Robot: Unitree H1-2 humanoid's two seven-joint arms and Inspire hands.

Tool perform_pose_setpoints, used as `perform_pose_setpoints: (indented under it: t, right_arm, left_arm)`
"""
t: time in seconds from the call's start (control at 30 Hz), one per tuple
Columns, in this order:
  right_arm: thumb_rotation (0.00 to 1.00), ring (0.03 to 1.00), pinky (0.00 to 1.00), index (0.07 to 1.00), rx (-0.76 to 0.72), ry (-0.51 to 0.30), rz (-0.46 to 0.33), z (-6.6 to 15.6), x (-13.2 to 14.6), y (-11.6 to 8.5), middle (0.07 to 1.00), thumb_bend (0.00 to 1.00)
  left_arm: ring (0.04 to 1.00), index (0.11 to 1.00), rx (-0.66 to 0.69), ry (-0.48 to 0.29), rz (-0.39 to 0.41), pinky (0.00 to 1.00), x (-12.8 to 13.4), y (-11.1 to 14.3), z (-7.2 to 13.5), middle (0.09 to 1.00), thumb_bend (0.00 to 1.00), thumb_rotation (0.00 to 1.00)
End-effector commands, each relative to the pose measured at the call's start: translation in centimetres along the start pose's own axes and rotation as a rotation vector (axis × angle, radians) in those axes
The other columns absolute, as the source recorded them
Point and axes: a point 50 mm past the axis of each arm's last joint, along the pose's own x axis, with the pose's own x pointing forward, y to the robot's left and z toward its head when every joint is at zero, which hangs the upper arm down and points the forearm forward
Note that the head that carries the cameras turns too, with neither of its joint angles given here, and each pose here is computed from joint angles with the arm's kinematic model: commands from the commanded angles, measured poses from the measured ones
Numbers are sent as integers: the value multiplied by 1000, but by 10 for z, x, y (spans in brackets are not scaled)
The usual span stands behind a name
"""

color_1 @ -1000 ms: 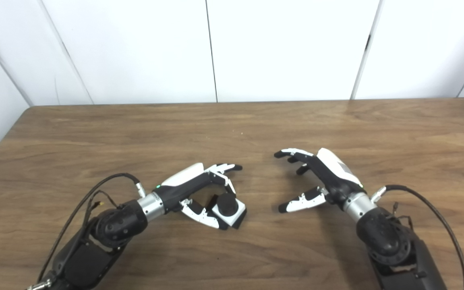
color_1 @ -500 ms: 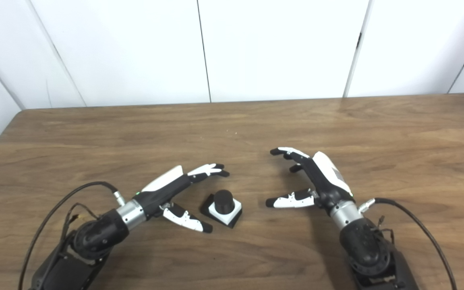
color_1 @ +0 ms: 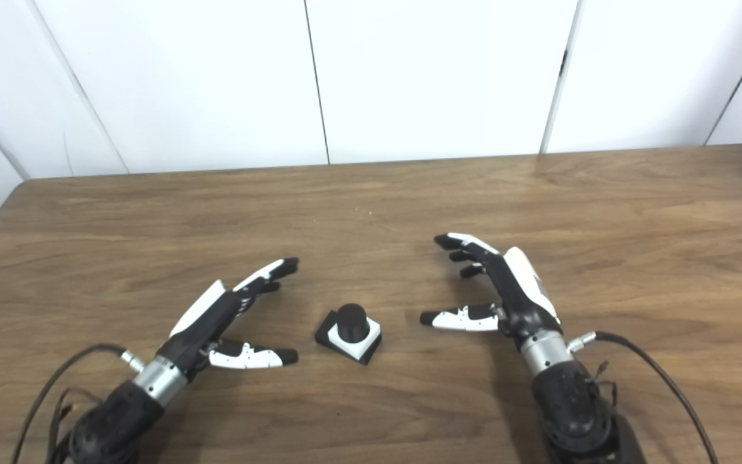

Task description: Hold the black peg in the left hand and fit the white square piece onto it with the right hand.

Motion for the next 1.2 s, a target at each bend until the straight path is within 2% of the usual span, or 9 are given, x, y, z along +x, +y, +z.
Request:
perform_pose_setpoints:
  t: [0.0, 0.13, 0.3, 0.4, 0.57, 0.73, 1.0, 1.17]
  right_arm:
    - [100, 732, 583, 828, 52, -116, -87, 16, 7, -3, 823, 614]
    - [50, 717, 577, 829, 96, -153, -132, 20, 4, -1, 821, 578]
    - [87, 718, 585, 821, 106, -167, -158, 23, 0, 0, 824, 559]
    - [126, 715, 573, 826, 108, -160, -165, 24, -2, -1, 827, 560]
    - [159, 720, 557, 843, 110, -154, -178, 24, -7, -3, 823, 567]
    - [151, 721, 549, 845, 120, -138, -185, 22, -12, -3, 825, 581]
    - [101, 700, 516, 833, 128, -126, -196, 22, -17, -1, 820, 606]
    - [115, 677, 517, 827, 119, -117, -200, 23, -20, 2, 804, 604]
  left_arm:
    - [992, 948, -5, -52, 63, 958, 2, 9, 12, 988, 793, 244]
    - [942, 931, -97, -77, 150, 898, 0, -1, 14, 969, 808, 249]
    - [921, 932, -219, -96, 253, 866, -1, -13, 18, 953, 744, 225]
    - [858, 880, -199, -72, 322, 763, -2, -17, 22, 893, 639, 187]
    - [786, 830, -246, -43, 448, 700, -3, -21, 29, 832, 557, 100]
    - [747, 811, -299, -30, 507, 688, -5, -22, 35, 792, 570, 123]
    - [720, 796, -309, -31, 535, 700, -5, -25, 41, 761, 598, 133]
    - [687, 774, -290, -35, 564, 645, -6, -25, 41, 730, 595, 130]
